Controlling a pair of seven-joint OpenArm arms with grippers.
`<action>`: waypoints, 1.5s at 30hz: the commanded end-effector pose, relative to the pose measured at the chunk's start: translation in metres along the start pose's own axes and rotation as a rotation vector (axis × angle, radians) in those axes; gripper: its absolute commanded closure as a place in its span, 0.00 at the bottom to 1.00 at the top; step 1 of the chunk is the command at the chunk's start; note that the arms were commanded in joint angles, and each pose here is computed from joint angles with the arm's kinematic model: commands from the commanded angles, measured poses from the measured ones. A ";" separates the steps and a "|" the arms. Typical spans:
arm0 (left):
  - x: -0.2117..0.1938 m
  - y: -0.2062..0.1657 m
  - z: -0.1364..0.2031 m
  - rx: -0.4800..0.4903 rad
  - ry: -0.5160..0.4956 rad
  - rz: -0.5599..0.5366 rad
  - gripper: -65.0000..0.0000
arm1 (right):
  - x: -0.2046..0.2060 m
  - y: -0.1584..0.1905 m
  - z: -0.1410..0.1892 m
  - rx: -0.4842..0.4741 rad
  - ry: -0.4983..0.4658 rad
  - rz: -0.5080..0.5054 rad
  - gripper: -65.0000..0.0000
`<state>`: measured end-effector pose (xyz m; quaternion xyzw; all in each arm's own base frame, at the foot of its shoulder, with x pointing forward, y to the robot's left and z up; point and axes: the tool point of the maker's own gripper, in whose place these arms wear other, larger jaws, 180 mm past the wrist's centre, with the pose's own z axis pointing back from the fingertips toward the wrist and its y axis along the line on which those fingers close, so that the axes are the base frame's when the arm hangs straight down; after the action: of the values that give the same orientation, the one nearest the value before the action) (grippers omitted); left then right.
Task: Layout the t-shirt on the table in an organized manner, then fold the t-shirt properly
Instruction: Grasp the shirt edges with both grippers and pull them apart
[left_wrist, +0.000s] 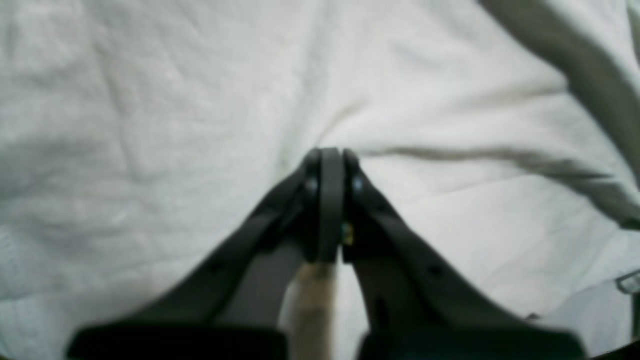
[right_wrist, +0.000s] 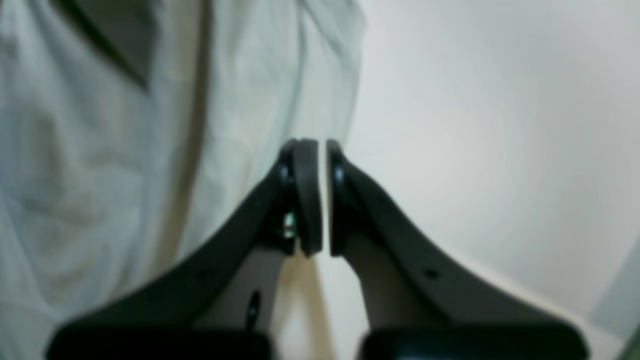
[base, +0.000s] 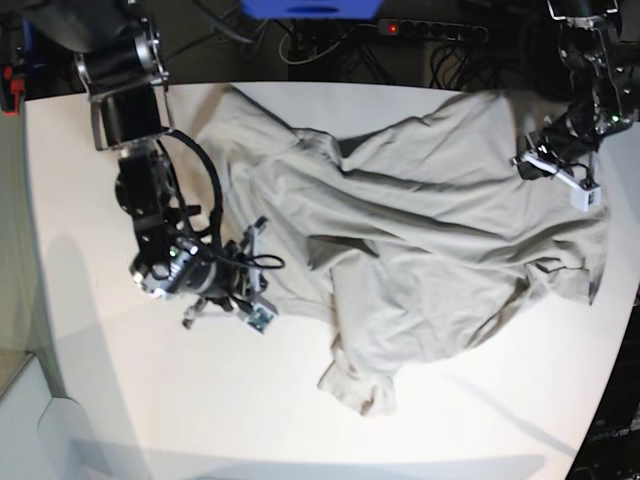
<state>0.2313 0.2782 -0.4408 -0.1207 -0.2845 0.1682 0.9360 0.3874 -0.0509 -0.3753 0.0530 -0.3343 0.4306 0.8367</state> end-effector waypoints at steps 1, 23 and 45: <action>-0.020 0.022 0.001 0.088 0.091 -0.013 1.00 | 0.016 -0.011 0.000 -0.016 -0.019 0.011 0.98; 0.062 0.038 0.017 0.118 -0.099 0.043 1.00 | -0.085 -0.084 -0.037 0.001 0.101 -0.257 0.98; 0.174 -0.106 0.010 -0.196 -0.291 0.067 1.00 | -0.218 -0.078 0.048 -0.122 0.265 -0.241 0.98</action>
<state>0.3773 0.2449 -0.3321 -0.1945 -0.4015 0.1891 0.8748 0.3579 -0.2489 -0.4350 0.0113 -0.3083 0.2905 0.9057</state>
